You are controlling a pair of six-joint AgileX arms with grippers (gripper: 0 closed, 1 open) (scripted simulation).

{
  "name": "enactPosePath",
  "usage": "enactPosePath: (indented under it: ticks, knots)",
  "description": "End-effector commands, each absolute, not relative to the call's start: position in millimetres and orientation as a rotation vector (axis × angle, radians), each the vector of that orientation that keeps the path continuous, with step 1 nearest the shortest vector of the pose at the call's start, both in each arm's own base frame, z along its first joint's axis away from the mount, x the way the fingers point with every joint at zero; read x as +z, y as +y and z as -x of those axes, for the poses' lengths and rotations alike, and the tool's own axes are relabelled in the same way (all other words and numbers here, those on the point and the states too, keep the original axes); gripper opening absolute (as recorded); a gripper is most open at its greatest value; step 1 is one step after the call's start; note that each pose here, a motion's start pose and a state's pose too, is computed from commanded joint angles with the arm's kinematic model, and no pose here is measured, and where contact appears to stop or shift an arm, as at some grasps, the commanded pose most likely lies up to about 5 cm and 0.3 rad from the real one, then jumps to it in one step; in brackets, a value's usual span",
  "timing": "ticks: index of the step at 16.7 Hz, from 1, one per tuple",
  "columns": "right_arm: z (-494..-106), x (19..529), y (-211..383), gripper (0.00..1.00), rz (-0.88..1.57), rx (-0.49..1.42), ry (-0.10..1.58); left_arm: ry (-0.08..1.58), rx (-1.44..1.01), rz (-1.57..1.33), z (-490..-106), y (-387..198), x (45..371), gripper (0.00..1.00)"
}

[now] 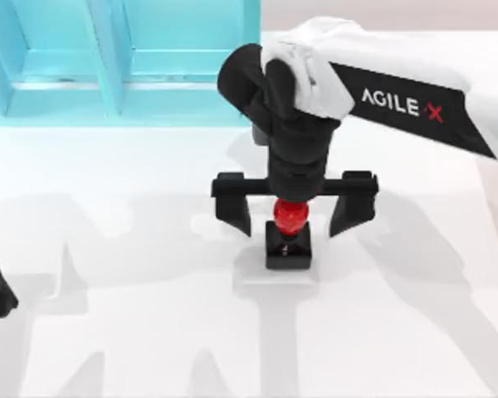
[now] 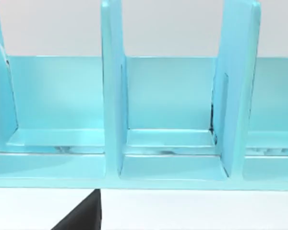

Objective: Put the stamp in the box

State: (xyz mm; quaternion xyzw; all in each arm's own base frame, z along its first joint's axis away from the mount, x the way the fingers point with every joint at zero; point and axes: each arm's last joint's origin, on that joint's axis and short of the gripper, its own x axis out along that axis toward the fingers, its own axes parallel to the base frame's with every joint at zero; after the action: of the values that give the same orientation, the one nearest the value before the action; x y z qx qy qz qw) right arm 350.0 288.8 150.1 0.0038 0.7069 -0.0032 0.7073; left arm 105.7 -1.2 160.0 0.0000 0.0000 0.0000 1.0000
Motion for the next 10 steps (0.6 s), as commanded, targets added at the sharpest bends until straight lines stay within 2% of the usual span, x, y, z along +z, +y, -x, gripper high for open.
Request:
enactPosePath:
  ticks: [1,10]
  knots:
    - [-350.0,150.1,288.8,1.0,-0.009,-0.007,1.57,0.0,0.0,0.0,-105.7,-1.2,160.0,1.0]
    - [-350.0,150.1,288.8,0.32,-0.009,-0.007,1.57,0.0,0.0,0.0,-105.7,-1.2,160.0,1.0]
